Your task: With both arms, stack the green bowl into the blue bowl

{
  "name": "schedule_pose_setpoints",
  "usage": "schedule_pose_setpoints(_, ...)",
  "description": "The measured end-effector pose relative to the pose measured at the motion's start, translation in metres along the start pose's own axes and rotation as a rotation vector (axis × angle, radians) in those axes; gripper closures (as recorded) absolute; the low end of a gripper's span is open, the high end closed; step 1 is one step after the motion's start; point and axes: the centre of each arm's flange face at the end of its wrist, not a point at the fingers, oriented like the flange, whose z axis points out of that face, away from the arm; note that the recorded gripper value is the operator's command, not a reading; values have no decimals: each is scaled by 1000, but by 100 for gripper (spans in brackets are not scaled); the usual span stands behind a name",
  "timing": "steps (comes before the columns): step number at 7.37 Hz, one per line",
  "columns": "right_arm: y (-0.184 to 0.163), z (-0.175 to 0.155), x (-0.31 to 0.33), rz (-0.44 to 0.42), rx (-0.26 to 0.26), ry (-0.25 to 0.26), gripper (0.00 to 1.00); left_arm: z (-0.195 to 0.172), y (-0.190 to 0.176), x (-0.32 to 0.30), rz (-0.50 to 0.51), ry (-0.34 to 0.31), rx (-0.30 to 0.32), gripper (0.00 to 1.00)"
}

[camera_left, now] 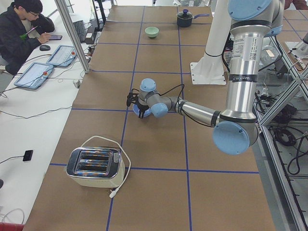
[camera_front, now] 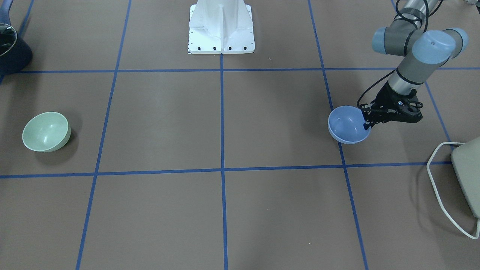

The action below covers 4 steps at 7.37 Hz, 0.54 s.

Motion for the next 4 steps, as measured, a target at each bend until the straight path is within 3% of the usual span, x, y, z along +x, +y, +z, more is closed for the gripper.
schedule_pose_setpoints(2,0,0,0,2,-1,0,0,-28,-42,88,-60,-4,-19,100)
schedule_pose_setpoints(4,1,0,0,6,-1,-2,0,-28,-40,226,-131,-11,-49,100)
